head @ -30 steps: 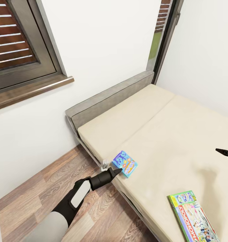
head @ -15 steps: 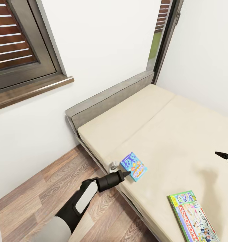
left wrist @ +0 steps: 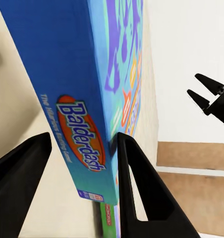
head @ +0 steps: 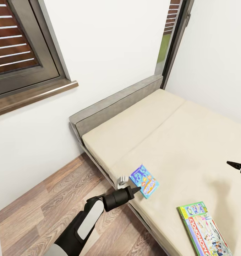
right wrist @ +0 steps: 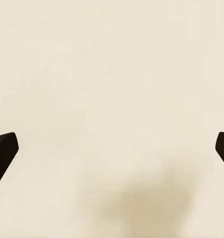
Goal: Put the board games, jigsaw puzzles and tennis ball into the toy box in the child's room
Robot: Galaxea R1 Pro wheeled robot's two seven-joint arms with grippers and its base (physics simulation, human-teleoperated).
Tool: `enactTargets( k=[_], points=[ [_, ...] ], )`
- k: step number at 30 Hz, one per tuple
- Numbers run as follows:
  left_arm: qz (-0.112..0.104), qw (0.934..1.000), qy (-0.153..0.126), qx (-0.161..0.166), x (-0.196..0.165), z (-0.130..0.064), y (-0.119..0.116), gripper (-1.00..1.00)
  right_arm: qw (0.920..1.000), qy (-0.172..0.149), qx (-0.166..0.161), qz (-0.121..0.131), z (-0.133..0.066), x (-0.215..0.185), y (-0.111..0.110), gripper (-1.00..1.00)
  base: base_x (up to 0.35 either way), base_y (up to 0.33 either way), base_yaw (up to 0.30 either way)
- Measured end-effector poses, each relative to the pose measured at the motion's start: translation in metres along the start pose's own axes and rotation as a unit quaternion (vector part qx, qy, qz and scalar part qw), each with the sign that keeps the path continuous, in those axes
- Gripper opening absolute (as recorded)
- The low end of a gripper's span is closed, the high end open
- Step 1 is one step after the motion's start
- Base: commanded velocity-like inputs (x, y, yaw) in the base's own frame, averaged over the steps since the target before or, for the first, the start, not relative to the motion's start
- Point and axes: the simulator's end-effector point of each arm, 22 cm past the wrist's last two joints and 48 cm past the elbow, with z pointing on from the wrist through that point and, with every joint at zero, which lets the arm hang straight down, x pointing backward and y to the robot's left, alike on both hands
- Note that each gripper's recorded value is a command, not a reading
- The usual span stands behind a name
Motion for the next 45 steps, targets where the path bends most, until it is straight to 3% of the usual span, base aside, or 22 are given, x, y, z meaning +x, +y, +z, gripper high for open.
enactTargets(
  k=[16, 45],
  points=[
    [-0.001, 0.9999, -0.011, -0.001, 0.003, -0.017, -0.032, -1.0, 0.9996, -0.016, -0.02, -0.006, -0.019, -0.025, 0.031, 1.0, 0.0, 0.0, -0.009],
    [0.0, 0.9999, -0.012, -0.012, -0.009, -0.034, -0.074, -1.0, 0.9996, -0.014, -0.021, -0.01, -0.058, -0.06, 0.044, 1.0, 0.0, 0.0, -0.018]
  ],
)
